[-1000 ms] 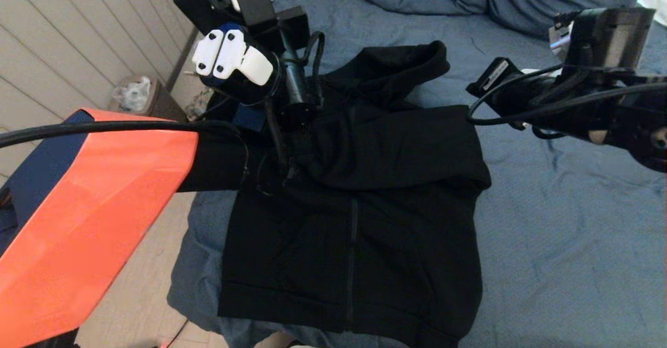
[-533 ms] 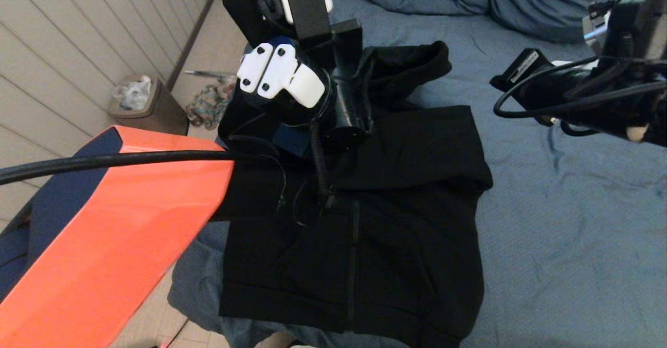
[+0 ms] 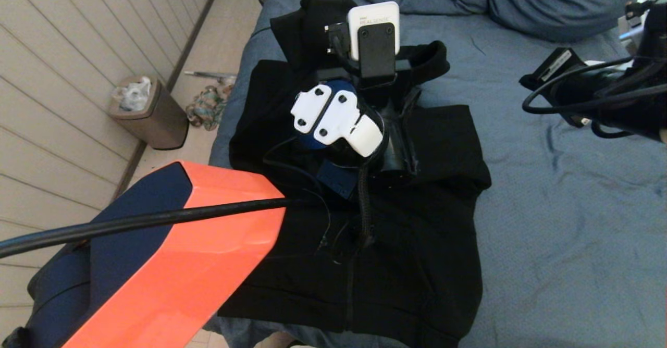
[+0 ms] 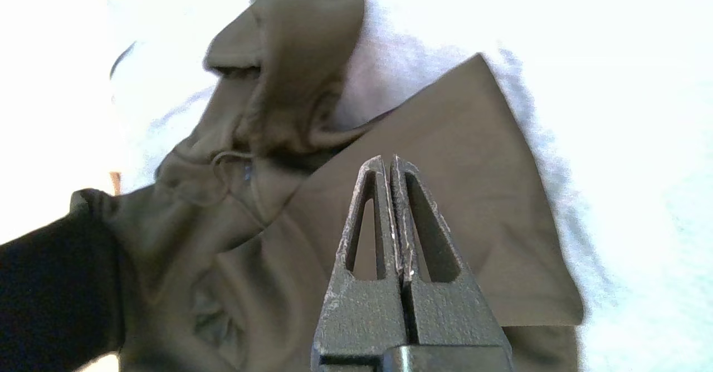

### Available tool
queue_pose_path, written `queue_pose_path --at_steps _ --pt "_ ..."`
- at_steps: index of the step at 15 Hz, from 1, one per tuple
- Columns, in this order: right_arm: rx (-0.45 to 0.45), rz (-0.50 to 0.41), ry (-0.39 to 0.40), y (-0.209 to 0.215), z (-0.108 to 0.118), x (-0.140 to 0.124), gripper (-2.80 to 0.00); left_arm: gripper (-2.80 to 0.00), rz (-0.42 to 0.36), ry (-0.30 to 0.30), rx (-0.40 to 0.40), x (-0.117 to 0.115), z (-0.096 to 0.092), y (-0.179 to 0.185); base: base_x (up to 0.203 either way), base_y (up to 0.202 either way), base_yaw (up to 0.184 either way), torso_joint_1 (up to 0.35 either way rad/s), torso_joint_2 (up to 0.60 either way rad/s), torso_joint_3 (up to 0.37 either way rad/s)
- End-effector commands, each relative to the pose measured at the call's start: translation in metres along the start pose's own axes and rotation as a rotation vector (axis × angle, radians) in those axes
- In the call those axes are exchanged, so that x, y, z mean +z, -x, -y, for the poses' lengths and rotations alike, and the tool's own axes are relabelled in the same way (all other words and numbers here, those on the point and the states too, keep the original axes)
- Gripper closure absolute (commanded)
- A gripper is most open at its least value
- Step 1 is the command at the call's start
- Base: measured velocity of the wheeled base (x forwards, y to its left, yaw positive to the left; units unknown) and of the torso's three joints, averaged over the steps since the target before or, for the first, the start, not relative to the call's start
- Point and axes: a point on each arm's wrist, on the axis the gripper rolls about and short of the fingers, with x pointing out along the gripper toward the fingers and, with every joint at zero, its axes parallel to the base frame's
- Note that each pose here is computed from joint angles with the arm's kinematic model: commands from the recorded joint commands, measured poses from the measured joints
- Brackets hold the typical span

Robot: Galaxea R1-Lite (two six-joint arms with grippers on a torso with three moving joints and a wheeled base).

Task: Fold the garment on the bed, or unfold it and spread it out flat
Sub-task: Fold the black sweatshirt

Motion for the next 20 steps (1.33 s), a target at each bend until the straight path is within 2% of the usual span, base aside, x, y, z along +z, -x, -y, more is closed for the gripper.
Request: queue_pose_path --at_steps 1,3,4,8,14,16,18,20 --pt "-0.004 -0.001 -0.003 0.001 0.002 -0.001 0.0 0.0 -0.004 0.0 -0.008 -0.002 0.005 0.005 0.0 0.0 0.0 0.0 0.0 0.0" --pt "-0.009 -0.008 -0.002 0.0 0.004 -0.003 0.0 0.0 -0.009 -0.004 -0.015 -0.006 0.008 0.007 0.0 0.0 0.0 0.0 0.0 0.0" --pt "-0.01 -0.011 -0.002 -0.001 0.005 -0.003 0.0 -2.8 -0.013 -0.013 -0.022 -0.01 0.009 0.009 0.0 0.0 0.0 0.0 0.0 0.0" --pt "-0.012 -0.032 -0.019 -0.003 0.008 -0.008 0.0 -2.8 0.003 -0.012 -0.006 -0.011 0.013 0.007 0.0 0.0 0.0 0.0 0.0 0.0" --pt "-0.015 -0.036 -0.027 -0.004 0.009 -0.009 0.0 -2.8 -0.001 -0.001 -0.025 -0.006 0.019 0.014 0.0 0.0 0.0 0.0 0.0 0.0" --pt "-0.015 -0.036 -0.027 -0.004 0.009 -0.009 0.0 -2.8 -0.011 0.007 -0.052 -0.004 0.027 0.024 0.0 0.0 0.0 0.0 0.0 0.0" --pt "-0.012 -0.034 -0.028 -0.003 0.008 -0.009 0.0 -2.8 -0.049 -0.023 -0.105 -0.016 0.041 0.04 0.0 0.0 0.0 0.0 0.0 0.0" --pt "-0.018 -0.04 -0.028 -0.003 0.01 -0.01 0.0 -2.8 -0.113 -0.084 -0.162 -0.039 0.053 0.055 0.0 0.0 0.0 0.0 0.0 0.0"
